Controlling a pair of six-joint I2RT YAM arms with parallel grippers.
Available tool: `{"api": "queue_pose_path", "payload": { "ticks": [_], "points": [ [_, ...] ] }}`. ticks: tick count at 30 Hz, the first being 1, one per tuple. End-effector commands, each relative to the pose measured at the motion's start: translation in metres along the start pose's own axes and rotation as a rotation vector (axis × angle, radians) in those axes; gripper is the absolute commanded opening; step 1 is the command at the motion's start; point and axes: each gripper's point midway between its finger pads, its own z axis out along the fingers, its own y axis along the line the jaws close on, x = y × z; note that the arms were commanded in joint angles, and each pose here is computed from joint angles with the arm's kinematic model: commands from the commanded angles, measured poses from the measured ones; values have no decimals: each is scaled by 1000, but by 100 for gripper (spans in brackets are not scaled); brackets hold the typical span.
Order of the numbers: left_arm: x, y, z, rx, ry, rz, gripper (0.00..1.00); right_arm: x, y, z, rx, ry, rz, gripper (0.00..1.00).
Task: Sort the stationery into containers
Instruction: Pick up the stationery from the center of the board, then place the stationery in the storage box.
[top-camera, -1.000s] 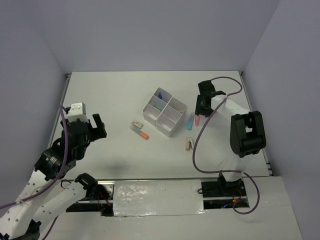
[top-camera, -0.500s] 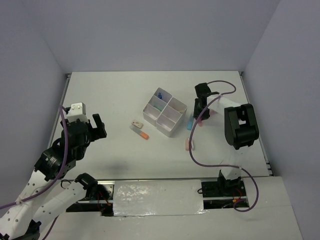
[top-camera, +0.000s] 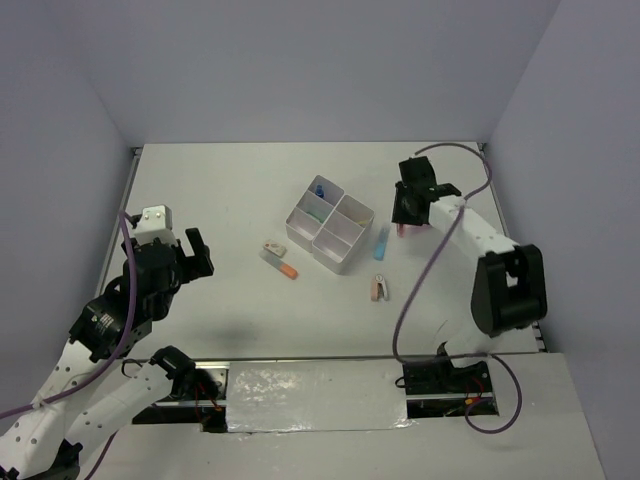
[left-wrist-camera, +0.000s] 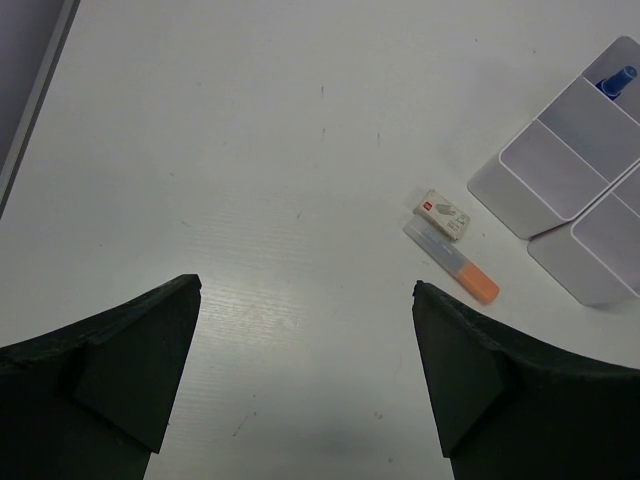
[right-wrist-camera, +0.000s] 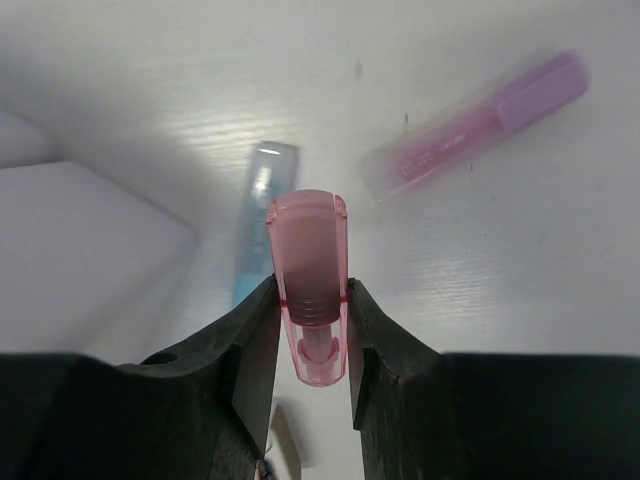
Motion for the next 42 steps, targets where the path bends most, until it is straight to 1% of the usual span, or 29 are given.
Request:
{"api": "queue_pose_path", "payload": {
  "ticks": [1,2,3,5,6,7,8,9,10,11,12,14,15,17,18,19,23,26,28,29,31,32,33,36,37,40,41,42],
  "points": [
    [-9,-4,1,15,-34,-15,99,-58,34,-88,-97,-282,-60,0],
    [-9,-3,1,12,-37,-19,99,-66,56,-105,-148,-339,-107,0],
    [-9,-3,2,11,-36,-19,99,-68,73,-117,-213,-364,-149,0],
    [-9,-3,1,10,-37,-23,99,-72,108,-139,-329,-415,-286,0],
    [-9,-2,1,7,-38,-25,99,-62,132,-146,-382,-404,-361,1],
    [-9,-2,2,5,-37,-25,99,-55,146,-139,-396,-380,-447,2],
    [-9,-2,2,0,-34,-24,99,-60,162,-148,-427,-401,-489,2],
    [-9,-2,2,0,-35,-26,99,-46,183,-139,-444,-374,-592,3],
    [-8,-1,3,-3,-33,-22,99,-44,192,-135,-442,-370,-625,4],
    [-8,-2,3,-3,-31,-21,99,-52,203,-139,-438,-394,-646,4],
    [-8,-2,3,-4,-30,-21,99,-46,213,-121,-411,-363,-691,4],
    [-8,-2,4,-6,-26,-17,99,-55,227,-117,-406,-380,-716,4],
    [-7,-2,5,-5,-25,-14,99,-56,237,-108,-402,-378,-747,5],
    [-7,-3,5,-4,-24,-14,99,-61,241,-100,-374,-393,-766,7],
    [-7,-2,5,-3,-25,-14,99,-58,245,-89,-362,-379,-794,8],
    [-7,-3,5,0,-25,-13,99,-65,248,-90,-359,-392,-792,9],
    [-7,-3,5,1,-23,-7,99,-60,251,-72,-335,-352,-830,12],
    [-7,-4,5,3,-25,-8,99,-53,247,-57,-308,-325,-841,20],
    [-8,-4,5,7,-25,-6,99,-47,246,-52,-308,-311,-849,29],
    [-8,-4,5,7,-24,-6,99,-47,246,-53,-311,-315,-844,42],
    [-7,-5,6,8,-21,-3,99,-43,244,-52,-314,-308,-845,49],
    [-7,-5,7,6,-19,-2,99,-46,244,-58,-319,-323,-838,51],
    [-6,-6,7,7,-17,-1,99,-46,244,-61,-322,-326,-836,56],
    [-6,-6,8,8,-15,-1,99,-51,247,-81,-352,-353,-825,60],
    [-6,-6,8,6,-13,0,99,-52,249,-88,-369,-361,-822,71],
    [-6,-5,8,2,-13,-1,99,-61,243,-113,-375,-394,-781,72],
    [-6,-5,9,2,-12,0,99,-72,235,-132,-362,-437,-740,72],
    [-5,-5,9,0,-10,1,99,-76,229,-141,-359,-450,-668,73]
  ]
}}
